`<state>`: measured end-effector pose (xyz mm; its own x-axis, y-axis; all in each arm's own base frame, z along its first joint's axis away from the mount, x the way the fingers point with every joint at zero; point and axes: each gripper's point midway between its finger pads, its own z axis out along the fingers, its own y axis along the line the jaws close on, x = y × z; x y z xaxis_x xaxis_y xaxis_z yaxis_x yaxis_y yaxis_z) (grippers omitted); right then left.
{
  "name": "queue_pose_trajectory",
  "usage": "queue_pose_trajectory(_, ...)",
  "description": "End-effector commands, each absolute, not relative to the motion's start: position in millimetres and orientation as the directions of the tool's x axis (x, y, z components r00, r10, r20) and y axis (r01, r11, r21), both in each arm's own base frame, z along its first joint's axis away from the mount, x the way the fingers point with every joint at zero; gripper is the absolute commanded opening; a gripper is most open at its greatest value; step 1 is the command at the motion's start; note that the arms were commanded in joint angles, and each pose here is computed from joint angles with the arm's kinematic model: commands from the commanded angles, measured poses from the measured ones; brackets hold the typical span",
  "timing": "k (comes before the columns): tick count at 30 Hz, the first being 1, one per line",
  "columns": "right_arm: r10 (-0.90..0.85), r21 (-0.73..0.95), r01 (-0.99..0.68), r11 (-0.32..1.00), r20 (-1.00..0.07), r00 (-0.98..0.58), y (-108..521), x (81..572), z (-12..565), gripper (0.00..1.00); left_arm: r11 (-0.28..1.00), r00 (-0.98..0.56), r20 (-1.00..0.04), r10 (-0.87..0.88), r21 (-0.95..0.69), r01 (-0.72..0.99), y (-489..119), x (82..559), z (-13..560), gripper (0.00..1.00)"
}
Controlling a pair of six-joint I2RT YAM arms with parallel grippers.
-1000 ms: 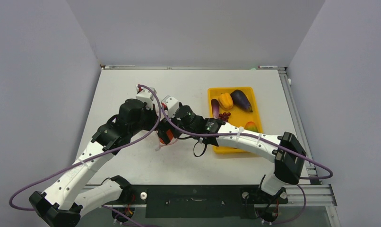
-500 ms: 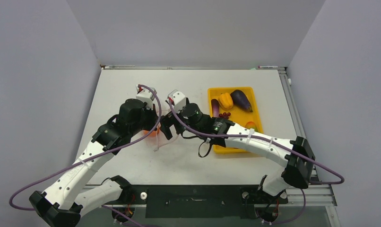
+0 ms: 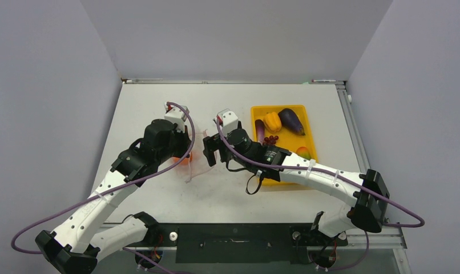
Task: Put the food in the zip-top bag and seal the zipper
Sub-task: Place the fake vegetable in the zipper food storage bag, then adjust the zipper food storage bag at the center of the board.
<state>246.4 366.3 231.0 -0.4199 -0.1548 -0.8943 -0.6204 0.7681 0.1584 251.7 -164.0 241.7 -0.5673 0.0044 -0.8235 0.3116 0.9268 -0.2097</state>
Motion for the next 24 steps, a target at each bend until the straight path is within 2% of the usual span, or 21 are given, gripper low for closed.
queue_pose_trajectory(1, -0.097, 0.201, -0.573, 0.795, -0.89, -0.446, 361, 252, 233, 0.85, 0.921, -0.527, -0.85, -0.019, -0.22, 0.322, -168, 260, 254, 0.0)
queue_pose_trajectory(6, -0.089, 0.234, -0.564, 0.792, -0.869, -0.486, 361, 255, 220, 0.79, 0.92, -0.527, -0.85, -0.019, -0.221, 0.324, -168, 260, 254, 0.0)
queue_pose_trajectory(11, -0.076, 0.291, -0.58, 0.76, -0.847, -0.525, 374, 254, 209, 0.67, 0.92, -0.527, -0.849, -0.018, -0.221, 0.324, -169, 260, 254, 0.0)
queue_pose_trajectory(15, -0.065, 0.314, -0.58, 0.751, -0.839, -0.539, 382, 259, 203, 0.62, 0.92, -0.527, -0.85, -0.019, -0.221, 0.323, -168, 260, 254, 0.0)
queue_pose_trajectory(24, -0.045, 0.345, -0.586, 0.733, -0.835, -0.548, 395, 277, 202, 0.32, 0.919, -0.529, -0.848, -0.014, -0.219, 0.327, -169, 259, 253, 0.0)
